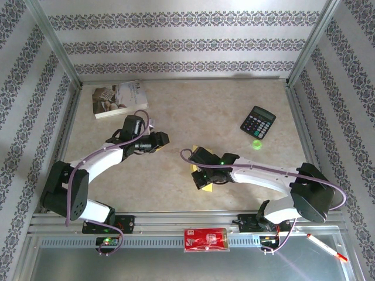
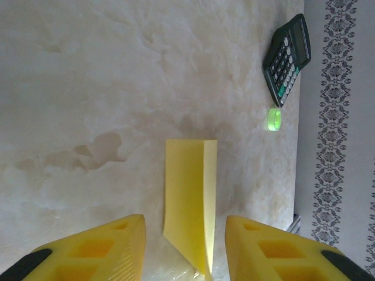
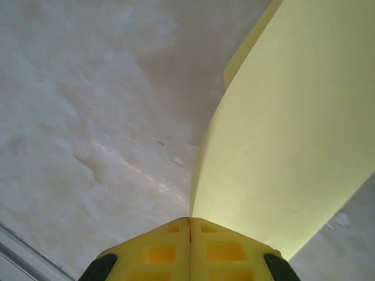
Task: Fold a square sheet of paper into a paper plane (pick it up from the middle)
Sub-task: Turn over the paper at the center of the table, then third fold the triangle at the center of the table.
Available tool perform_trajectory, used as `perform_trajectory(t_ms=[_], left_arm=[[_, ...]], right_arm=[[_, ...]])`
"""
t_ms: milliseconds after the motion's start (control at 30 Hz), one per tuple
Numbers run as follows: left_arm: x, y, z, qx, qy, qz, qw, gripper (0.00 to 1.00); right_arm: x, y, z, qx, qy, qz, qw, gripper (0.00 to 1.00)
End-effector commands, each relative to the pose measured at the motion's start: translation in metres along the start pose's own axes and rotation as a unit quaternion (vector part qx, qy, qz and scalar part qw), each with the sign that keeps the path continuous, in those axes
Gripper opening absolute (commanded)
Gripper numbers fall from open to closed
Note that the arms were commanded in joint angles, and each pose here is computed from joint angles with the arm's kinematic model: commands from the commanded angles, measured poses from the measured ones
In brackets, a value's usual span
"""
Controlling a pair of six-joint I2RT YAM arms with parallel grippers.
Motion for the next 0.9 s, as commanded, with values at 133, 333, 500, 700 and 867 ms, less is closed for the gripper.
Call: perform_trajectory(t_ms=[133, 333, 500, 700, 867], left_arm=[[-0.033, -0.044, -0.024, 0.064, 0.003, -0.055, 0.996, 0.29], [-0.048, -0.065, -0.04, 0.094, -0.007, -0.065, 0.993, 0.24], [-0.039, -0.08, -0.049, 0.113, -0.001, -0.047, 0.992, 0.22], [-0.022, -0.099, -0.056, 0.133, -0.004, -0.024, 0.991, 0.2], [-0.007, -0.107, -0.059, 0.15, -0.021, 0.005, 0.988, 0.19]], right_arm=[[0.023, -0.015, 0.003, -0.031, -0.007, 0.073, 0.997, 0.0], [0.032, -0.022, -0.001, -0.03, -0.007, 0.096, 0.995, 0.0], [0.041, -0.025, 0.0, -0.036, -0.003, 0.114, 0.993, 0.0], [0.044, -0.031, 0.0, -0.031, -0.001, 0.118, 0.993, 0.01], [0.044, -0.033, 0.001, -0.029, 0.002, 0.116, 0.993, 0.04]])
Point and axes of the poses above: each hand's point on the last joint's axis, 136 mm out from that joint toward the fingers, its own y axis back along the fingers, its own x axis along the line the jaws close on, z = x × y, the point moved 1 cm from there along y, back along the fingers, and after that the axes turned 2 degrees about y, right-handed, at the moved point
